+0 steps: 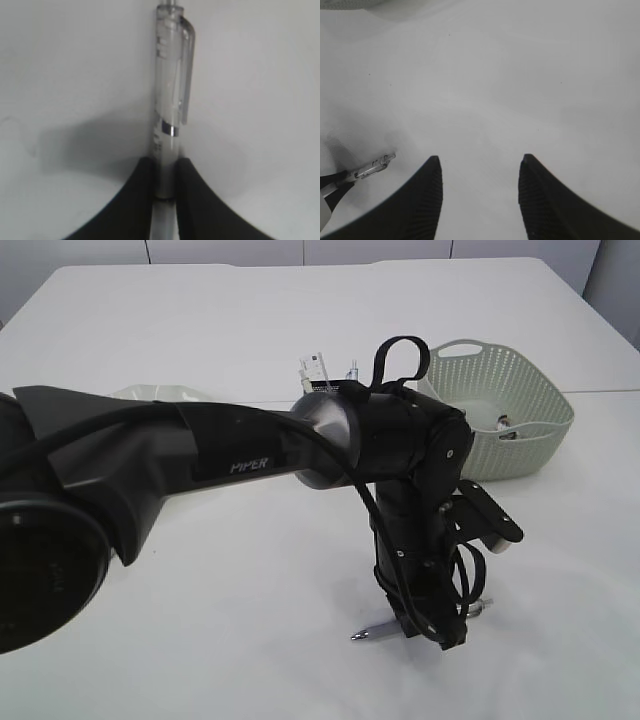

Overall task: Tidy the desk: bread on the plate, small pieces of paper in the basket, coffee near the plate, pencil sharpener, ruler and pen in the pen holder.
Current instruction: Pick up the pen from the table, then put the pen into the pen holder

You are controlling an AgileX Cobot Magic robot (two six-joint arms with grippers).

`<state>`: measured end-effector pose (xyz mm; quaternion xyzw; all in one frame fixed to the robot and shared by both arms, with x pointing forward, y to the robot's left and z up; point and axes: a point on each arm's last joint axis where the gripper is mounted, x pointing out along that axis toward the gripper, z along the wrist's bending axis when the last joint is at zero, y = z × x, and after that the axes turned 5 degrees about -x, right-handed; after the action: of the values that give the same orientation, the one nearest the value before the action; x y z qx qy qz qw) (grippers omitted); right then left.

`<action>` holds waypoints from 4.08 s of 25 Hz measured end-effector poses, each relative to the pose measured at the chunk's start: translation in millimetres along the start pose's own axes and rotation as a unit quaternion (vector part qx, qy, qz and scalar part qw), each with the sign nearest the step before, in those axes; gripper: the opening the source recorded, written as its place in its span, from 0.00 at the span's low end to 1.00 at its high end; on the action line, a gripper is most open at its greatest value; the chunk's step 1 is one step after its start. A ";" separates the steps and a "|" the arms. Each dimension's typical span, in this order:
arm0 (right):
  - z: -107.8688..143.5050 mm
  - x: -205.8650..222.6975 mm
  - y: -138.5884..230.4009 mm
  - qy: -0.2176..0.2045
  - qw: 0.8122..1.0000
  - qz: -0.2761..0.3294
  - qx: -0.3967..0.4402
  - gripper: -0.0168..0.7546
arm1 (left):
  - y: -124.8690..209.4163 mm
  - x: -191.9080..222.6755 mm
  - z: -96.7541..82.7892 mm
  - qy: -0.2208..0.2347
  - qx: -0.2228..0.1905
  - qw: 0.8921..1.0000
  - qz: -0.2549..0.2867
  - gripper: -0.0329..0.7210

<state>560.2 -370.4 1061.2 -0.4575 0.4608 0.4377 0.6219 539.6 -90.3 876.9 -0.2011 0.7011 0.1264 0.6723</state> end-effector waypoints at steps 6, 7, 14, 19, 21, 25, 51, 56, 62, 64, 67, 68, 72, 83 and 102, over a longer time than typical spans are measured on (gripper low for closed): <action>0.0 0.0 0.0 0.000 1.000 0.000 0.000 0.53 | 0.4 0.0 -0.1 0.001 0.000 1.000 0.002 0.13; 0.0 0.0 0.0 0.000 1.000 0.000 0.000 0.53 | 0.4 0.0 -0.1 0.001 0.000 1.000 0.002 0.13; 0.0 0.0 0.0 0.000 1.000 0.000 0.000 0.53 | -0.9 -10.6 -1.0 0.003 -0.025 1.000 0.008 0.13; 0.0 0.0 0.0 0.000 1.000 0.000 0.000 0.53 | -7.0 -51.7 -3.4 -0.003 -0.040 0.999 -0.035 0.13; 0.0 0.0 0.0 0.000 1.000 0.000 0.000 0.53 | -7.7 -64.6 -4.5 -0.003 -0.047 0.998 -0.048 0.13; 0.0 0.0 0.0 0.000 1.000 0.000 0.000 0.53 | -7.7 -85.4 -6.4 -0.005 -0.057 0.996 -0.071 0.13; 0.0 0.0 0.0 0.000 1.000 0.000 0.000 0.53 | -21.4 -219.5 32.8 -0.072 -0.109 0.869 -0.476 0.12; 0.0 0.0 0.0 0.000 1.000 0.000 0.000 0.53 | -19.2 -189.1 48.0 -0.095 -0.124 0.822 -0.547 0.12; 0.0 0.0 0.0 0.000 1.000 0.000 0.000 0.53 | -0.3 -147.6 59.2 -0.125 -0.142 0.763 -0.618 0.12; 0.0 0.0 0.0 0.000 1.000 0.000 0.000 0.53 | 6.3 -144.2 69.0 -0.131 -0.165 0.748 -0.629 0.12; 0.0 0.0 0.0 0.000 1.000 0.000 0.000 0.53 | 15.1 -146.7 89.8 -0.144 -0.195 0.732 -0.637 0.12; 0.0 0.0 0.0 0.000 1.000 0.000 0.000 0.53 | 17.5 -148.0 95.9 -0.148 -0.202 0.726 -0.640 0.12; 0.0 0.0 0.0 0.000 1.000 0.000 0.000 0.53 | 27.0 -150.2 116.1 -0.157 -0.235 0.714 -0.640 0.12; 0.0 0.0 0.0 0.000 1.000 0.000 0.000 0.53 | 32.5 -131.5 131.9 -0.153 -0.278 0.719 -0.619 0.12; 0.0 0.0 0.0 0.000 1.000 0.000 0.000 0.53 | 33.1 -78.2 148.3 -0.174 -0.290 0.720 -0.606 0.12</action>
<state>560.2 -370.4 1061.2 -0.4575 0.4608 0.4377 0.6219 658.1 14.3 942.0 -0.7425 0.2294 -0.0786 0.6244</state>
